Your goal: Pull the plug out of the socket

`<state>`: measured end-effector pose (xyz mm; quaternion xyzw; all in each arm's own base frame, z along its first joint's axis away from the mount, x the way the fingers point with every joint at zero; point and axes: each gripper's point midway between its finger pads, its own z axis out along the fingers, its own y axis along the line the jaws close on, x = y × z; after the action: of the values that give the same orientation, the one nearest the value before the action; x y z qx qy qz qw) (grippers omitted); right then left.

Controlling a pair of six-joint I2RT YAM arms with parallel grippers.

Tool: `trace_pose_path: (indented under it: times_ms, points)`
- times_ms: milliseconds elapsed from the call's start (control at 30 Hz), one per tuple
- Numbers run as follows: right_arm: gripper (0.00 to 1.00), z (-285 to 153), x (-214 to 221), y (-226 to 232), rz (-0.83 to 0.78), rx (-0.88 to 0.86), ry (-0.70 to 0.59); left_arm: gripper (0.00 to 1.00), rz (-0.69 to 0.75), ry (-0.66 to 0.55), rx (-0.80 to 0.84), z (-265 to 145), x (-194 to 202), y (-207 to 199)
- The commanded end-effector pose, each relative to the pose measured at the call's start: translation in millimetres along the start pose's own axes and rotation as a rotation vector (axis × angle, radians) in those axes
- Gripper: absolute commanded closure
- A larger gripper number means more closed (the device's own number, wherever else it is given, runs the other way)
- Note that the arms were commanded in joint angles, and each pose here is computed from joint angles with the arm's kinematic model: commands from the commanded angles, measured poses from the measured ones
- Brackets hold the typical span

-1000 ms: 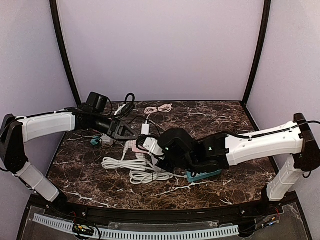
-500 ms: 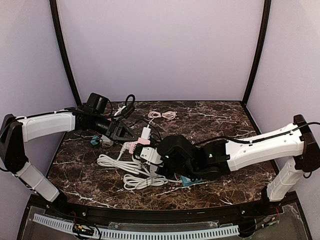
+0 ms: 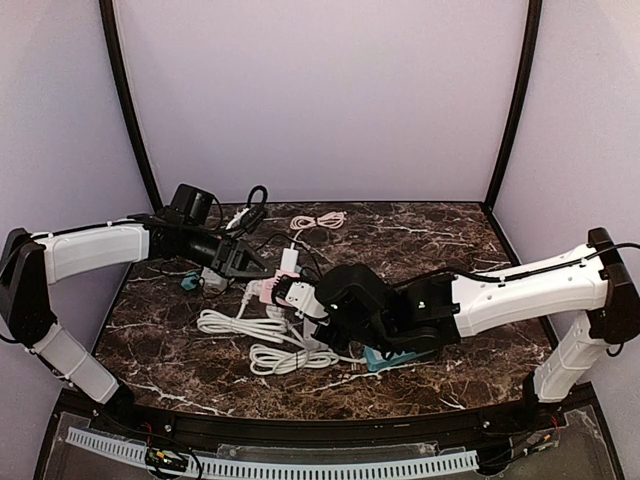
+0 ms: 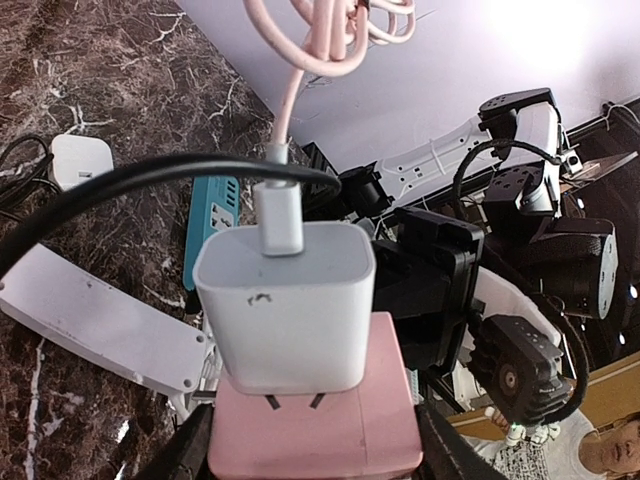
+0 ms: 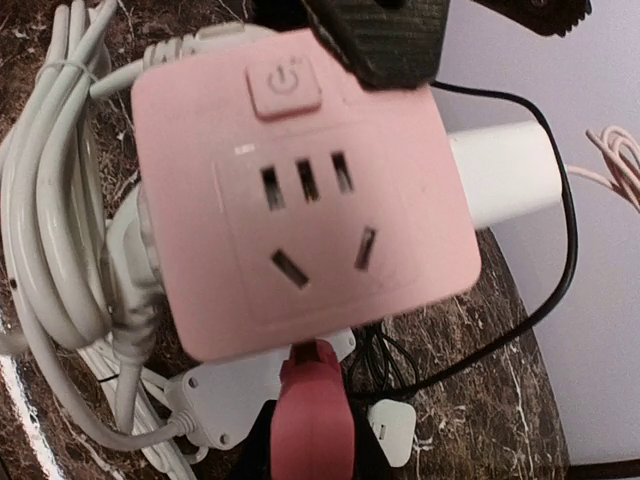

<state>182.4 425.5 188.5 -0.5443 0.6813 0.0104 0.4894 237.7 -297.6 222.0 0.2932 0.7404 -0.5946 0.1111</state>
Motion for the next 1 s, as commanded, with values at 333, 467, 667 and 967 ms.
trace_pose_path:
  times_ms: [333, 467, 667, 967]
  points:
    - [1.0, -13, 9, -28, 0.079, 0.046, 0.063, 0.93, 0.03, -0.138, -0.169, -33, -35, 30]
    - [1.0, -15, 10, -39, 0.127, 0.072, 0.063, 0.93, 0.035, -0.141, -0.167, -33, -36, 29]
    - [1.0, -14, 34, -79, 0.366, 0.071, 0.083, 0.93, 0.076, -0.154, -0.213, -38, -37, 26]
    - [1.0, 11, 107, -113, 0.795, -0.068, 0.179, 0.93, 0.153, -0.184, -0.21, -44, -40, 7]
